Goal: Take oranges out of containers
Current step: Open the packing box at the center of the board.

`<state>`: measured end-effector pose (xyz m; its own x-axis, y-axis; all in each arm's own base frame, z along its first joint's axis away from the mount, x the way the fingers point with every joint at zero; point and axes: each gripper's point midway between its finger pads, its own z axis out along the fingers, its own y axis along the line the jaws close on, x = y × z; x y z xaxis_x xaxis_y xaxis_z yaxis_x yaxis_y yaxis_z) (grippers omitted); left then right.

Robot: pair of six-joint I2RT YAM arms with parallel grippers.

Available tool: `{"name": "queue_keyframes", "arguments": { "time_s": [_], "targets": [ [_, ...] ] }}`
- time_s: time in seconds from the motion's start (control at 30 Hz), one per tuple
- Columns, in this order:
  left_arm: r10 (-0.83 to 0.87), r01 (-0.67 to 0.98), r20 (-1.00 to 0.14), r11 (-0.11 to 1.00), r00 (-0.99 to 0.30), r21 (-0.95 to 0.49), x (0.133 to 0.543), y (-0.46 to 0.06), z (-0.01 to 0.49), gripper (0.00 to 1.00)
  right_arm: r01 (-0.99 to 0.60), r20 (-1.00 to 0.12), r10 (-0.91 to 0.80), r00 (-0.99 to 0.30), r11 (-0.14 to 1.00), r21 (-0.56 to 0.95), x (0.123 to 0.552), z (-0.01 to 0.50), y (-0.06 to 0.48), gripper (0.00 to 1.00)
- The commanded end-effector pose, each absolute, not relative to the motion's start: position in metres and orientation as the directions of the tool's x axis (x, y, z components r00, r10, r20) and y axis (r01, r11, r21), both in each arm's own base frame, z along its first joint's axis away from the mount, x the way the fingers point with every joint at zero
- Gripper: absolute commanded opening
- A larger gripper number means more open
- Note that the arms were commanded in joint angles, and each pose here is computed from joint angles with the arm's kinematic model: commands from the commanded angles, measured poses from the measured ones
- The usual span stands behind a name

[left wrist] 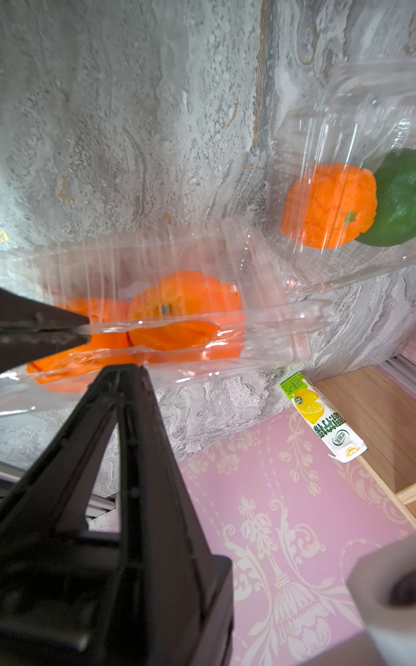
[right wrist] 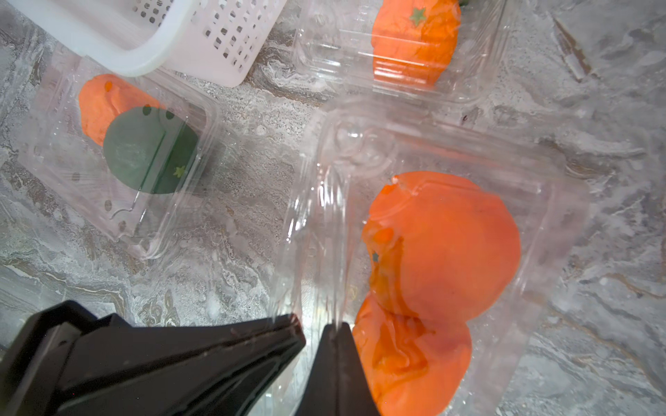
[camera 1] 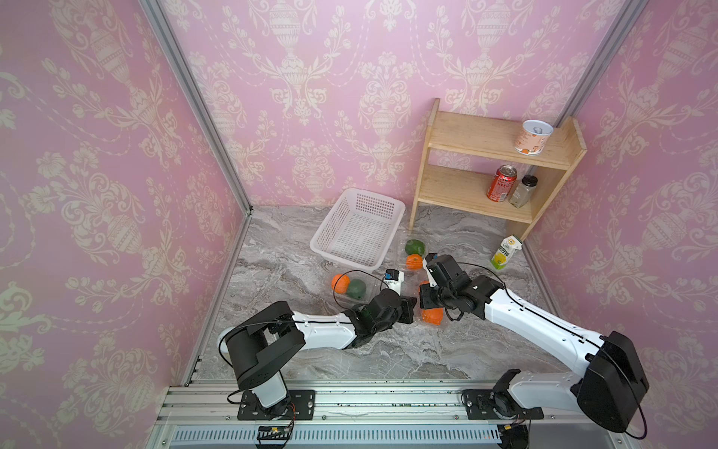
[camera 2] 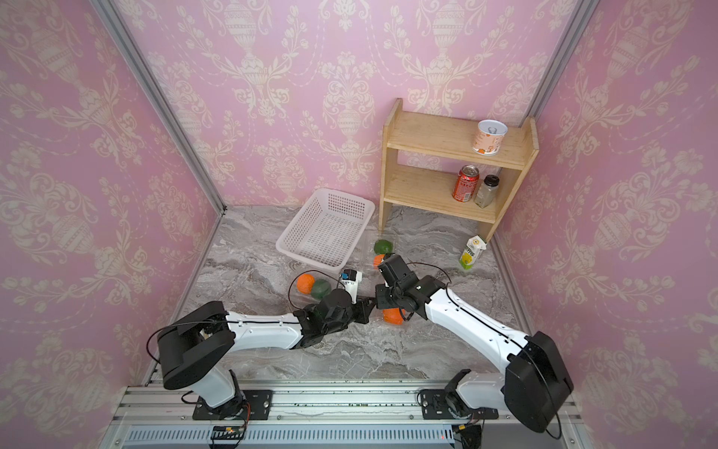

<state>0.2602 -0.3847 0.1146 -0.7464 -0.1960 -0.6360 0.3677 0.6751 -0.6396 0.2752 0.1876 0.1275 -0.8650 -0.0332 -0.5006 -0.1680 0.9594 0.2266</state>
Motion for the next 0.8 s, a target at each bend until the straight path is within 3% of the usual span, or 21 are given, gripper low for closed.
{"name": "queue_keyframes", "arguments": {
  "time_s": [0.0, 0.47, 0.77],
  "targets": [
    [-0.187, 0.337, -0.613, 0.696, -0.768, -0.634, 0.262, -0.384, 0.110, 0.00, -0.131, -0.497, -0.002, -0.868, 0.965, 0.226, 0.272, 0.120, 0.175, 0.00],
    [-0.194, 0.220, -0.528, 0.752, -0.827, -0.622, 0.281, -0.370, 0.066, 0.00, -0.091, -0.495, 0.120, -0.860, 0.920, 0.381, 0.260, 0.133, 0.142, 0.00],
    [-0.183, 0.210, -0.502, 0.750, -0.846, -0.627, 0.284, -0.374, 0.056, 0.00, -0.078, -0.507, 0.136, -0.851, 0.923, 0.377, 0.251, 0.142, 0.131, 0.00]
  ]
}}
